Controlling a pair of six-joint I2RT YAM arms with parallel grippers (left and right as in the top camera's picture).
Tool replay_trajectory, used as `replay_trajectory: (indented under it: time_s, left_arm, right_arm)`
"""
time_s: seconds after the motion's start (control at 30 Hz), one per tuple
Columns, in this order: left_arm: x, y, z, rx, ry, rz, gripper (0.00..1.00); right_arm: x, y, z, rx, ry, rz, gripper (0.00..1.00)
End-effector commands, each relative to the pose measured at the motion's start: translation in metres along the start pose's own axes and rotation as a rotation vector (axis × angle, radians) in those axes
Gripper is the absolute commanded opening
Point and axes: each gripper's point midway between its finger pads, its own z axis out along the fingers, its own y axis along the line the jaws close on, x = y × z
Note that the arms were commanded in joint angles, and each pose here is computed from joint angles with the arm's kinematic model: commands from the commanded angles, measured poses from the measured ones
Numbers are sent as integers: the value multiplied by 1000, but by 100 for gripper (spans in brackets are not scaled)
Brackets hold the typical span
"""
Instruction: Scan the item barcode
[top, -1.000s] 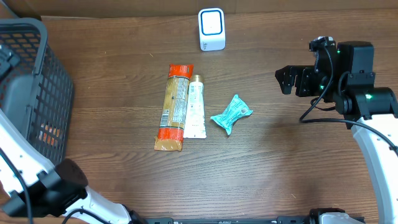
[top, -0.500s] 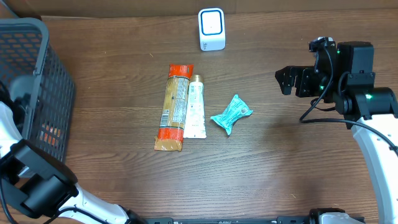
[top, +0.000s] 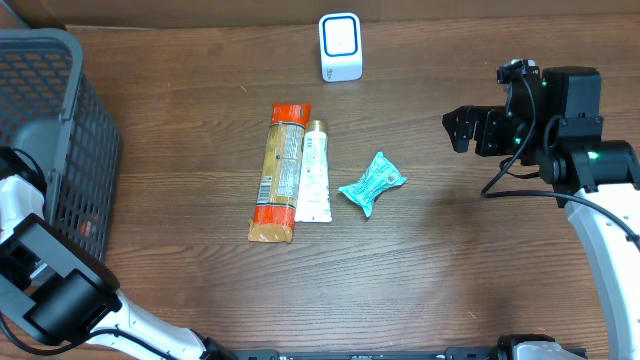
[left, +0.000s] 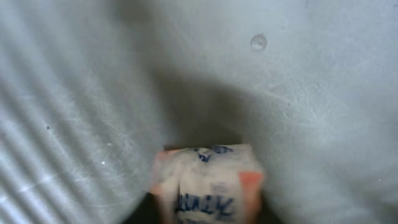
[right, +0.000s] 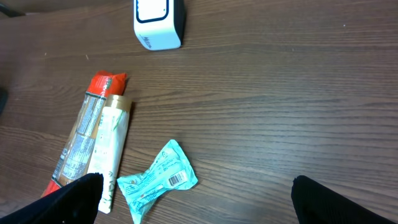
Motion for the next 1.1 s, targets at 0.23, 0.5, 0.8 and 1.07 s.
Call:
replay_trajectory:
  time_s: [0.23, 0.5, 0.8, 1.07]
  left_arm:
    - [-39, -16, -64, 24, -24, 42, 4]
    - [-97, -73, -267, 355, -392, 159, 4]
    - [33, -196, -317, 577, -254, 545, 4]
    - [233, -319, -227, 623, 18, 963, 4]
  right_arm:
    - [-11, 4, -6, 0, -32, -17, 100]
    - [-11, 4, -6, 0, -31, -17, 100]
    - [-11, 4, -6, 0, -31, -17, 100]
    - [-11, 4, -6, 0, -31, -17, 100]
